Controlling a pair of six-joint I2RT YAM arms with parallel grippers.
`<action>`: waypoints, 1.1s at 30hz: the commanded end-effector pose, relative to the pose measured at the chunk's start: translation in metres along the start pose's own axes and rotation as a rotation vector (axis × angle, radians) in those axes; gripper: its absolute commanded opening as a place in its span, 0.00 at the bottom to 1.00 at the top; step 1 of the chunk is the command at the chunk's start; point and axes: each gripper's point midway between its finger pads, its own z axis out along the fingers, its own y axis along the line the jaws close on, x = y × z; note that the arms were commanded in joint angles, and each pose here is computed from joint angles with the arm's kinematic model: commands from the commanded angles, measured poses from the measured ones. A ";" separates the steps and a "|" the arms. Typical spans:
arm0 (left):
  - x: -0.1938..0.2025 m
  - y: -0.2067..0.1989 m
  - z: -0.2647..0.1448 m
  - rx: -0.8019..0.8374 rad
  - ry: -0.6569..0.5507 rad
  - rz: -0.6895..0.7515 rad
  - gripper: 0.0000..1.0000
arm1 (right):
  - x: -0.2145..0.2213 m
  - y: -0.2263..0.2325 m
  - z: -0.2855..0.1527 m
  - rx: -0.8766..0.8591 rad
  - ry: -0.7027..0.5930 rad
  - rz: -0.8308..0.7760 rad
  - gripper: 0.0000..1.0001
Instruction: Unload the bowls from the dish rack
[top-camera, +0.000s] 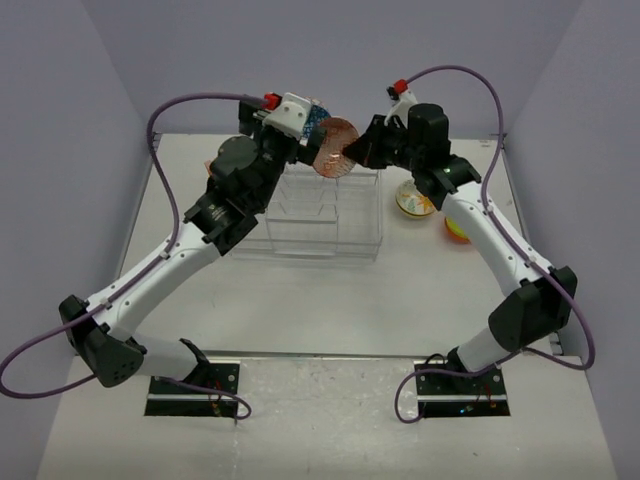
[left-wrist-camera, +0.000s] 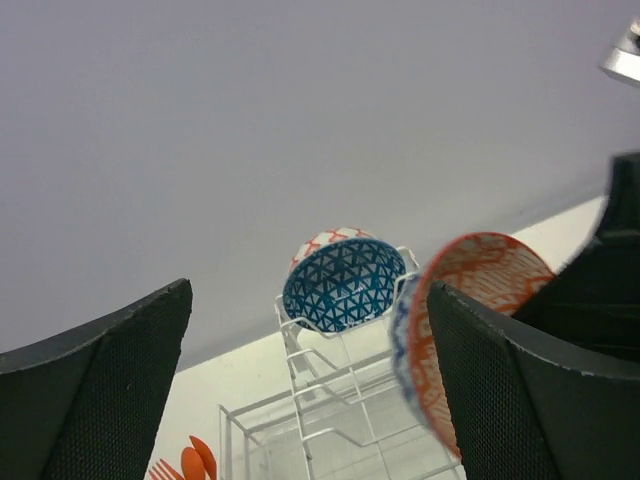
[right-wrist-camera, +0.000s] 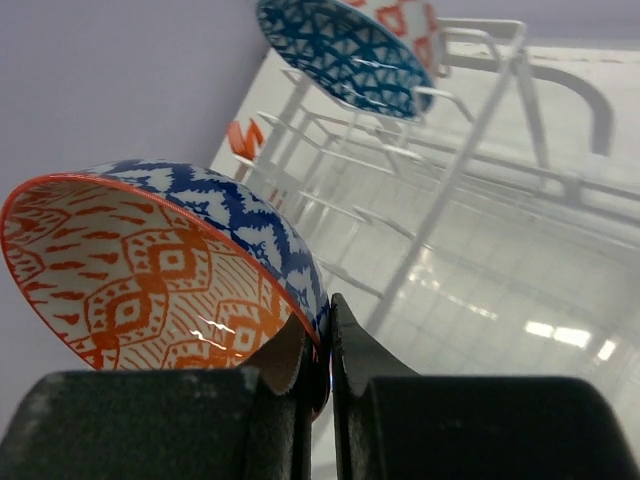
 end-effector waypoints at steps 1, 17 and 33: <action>-0.064 0.061 -0.038 -0.176 -0.060 -0.204 1.00 | -0.033 -0.004 -0.077 0.158 -0.065 -0.036 0.00; -0.021 0.077 -0.108 -0.238 0.188 -0.464 1.00 | 0.156 -0.194 -0.214 0.873 0.392 0.196 0.00; -0.002 0.077 -0.082 -0.183 0.270 -0.388 1.00 | 0.226 -0.273 -0.200 0.981 0.574 0.384 0.03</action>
